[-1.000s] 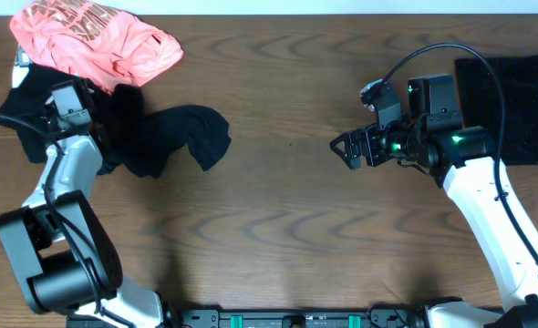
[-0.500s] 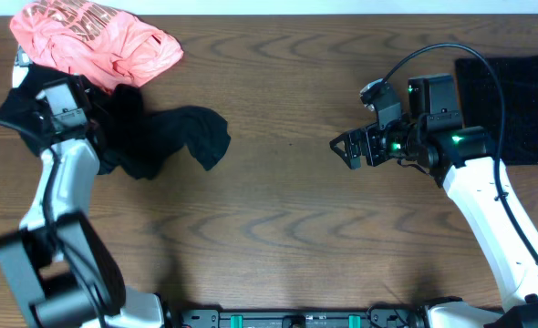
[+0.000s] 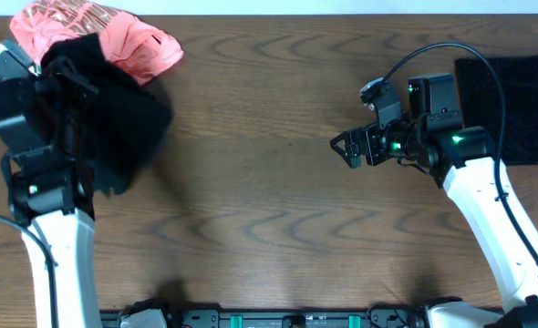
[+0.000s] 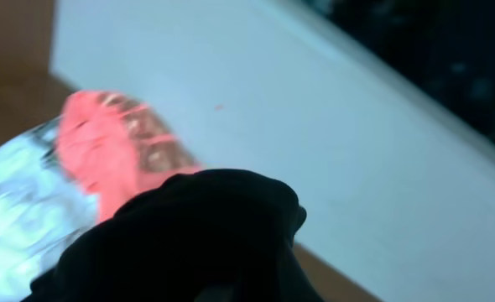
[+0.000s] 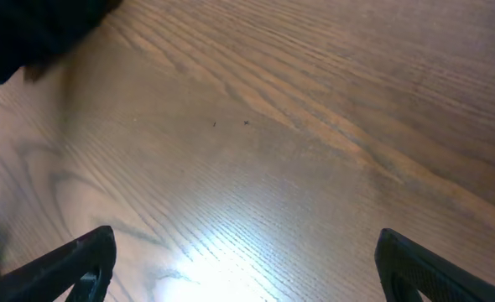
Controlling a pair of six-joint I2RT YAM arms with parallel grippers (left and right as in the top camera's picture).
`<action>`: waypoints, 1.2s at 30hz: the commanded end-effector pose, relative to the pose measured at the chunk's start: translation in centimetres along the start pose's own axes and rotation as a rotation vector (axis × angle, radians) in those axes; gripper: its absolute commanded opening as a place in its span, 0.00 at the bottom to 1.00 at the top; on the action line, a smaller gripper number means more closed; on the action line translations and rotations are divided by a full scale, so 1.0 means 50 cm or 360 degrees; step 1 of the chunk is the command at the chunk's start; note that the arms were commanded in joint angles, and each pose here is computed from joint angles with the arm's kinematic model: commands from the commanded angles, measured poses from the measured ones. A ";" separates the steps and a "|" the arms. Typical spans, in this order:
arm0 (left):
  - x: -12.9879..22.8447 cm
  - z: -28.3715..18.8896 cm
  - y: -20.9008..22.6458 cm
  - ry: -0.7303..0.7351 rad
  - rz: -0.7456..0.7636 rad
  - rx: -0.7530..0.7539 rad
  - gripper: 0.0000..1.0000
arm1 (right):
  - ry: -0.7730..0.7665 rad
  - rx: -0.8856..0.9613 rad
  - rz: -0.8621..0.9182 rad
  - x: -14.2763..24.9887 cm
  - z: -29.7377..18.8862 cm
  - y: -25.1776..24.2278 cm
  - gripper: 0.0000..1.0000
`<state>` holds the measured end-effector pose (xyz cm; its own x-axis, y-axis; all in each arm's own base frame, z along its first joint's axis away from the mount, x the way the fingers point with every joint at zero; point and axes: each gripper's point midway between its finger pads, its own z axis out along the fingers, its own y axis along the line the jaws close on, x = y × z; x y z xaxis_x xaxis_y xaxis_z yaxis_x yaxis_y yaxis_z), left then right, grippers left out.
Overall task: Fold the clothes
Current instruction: 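Grasp the black garment with the left gripper and drag it toward center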
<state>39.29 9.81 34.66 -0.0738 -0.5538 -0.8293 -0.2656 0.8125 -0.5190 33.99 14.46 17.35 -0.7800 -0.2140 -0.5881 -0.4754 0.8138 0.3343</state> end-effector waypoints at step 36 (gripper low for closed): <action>0.396 -0.105 -0.416 0.0795 0.0371 0.0943 0.06 | -0.0225 0.0469 0.0109 0.000 -0.254 -0.017 0.99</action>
<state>37.97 -18.96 29.75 -0.5414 -0.2883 -0.7898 0.3335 0.7887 -0.5165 28.94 8.44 24.44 -0.7526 -0.1252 -0.6464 -0.3221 0.9263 0.1955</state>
